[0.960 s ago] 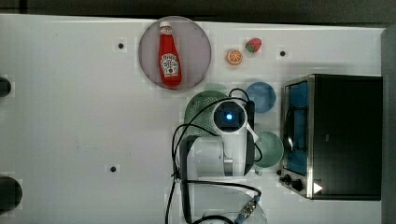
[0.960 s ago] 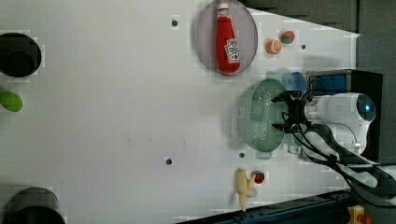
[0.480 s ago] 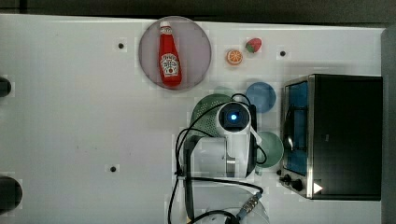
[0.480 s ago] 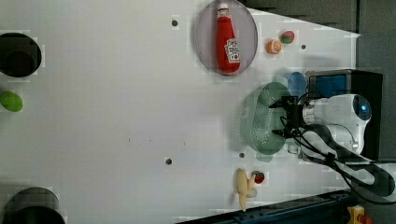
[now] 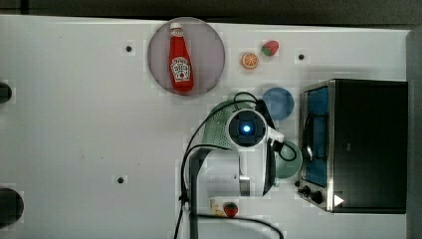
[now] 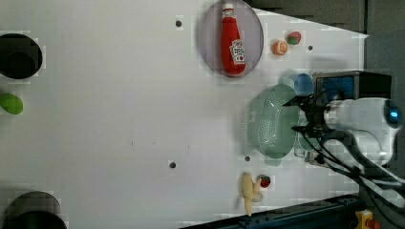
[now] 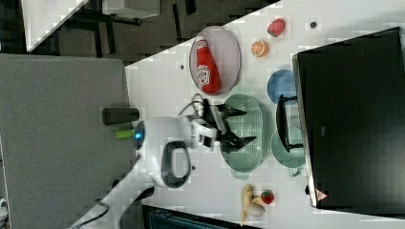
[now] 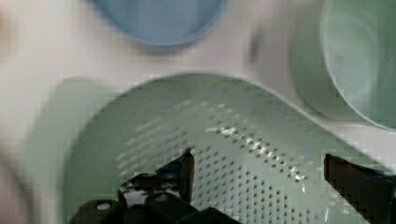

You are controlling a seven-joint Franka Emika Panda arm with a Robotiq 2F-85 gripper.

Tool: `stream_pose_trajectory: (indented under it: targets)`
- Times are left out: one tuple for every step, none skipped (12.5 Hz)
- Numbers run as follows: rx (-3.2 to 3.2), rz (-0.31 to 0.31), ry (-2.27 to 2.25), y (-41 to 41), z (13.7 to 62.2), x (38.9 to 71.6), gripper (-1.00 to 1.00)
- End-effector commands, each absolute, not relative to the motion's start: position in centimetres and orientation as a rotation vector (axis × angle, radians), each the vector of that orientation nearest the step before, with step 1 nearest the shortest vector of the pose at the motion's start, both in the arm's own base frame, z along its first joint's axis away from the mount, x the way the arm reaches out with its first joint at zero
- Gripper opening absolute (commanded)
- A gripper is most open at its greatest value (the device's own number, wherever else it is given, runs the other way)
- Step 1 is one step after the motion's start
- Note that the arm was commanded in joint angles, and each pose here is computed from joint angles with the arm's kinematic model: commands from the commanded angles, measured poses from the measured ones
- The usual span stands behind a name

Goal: Drag strainer left to right.

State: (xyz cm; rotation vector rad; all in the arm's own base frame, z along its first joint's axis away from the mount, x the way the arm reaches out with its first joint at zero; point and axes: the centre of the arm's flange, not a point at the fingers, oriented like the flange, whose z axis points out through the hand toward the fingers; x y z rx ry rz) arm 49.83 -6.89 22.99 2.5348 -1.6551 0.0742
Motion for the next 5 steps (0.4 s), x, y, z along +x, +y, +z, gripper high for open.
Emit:
stream_pose_trajectory:
  targets:
    - [2.76, 0.215, -1.323, -5.3, 32.5, 51.3, 1.0]
    - [2.758, 0.222, -1.332, -4.9, 35.4, 51.0, 1.0]
    - [2.757, 0.219, -1.333, -4.3, 38.3, 50.6, 1.0]
    - [2.756, 0.2, -1.337, -3.5, 41.2, 49.9, 1.0]
    - [2.752, 0.168, -1.338, -2.7, 44.1, 49.1, 1.0]
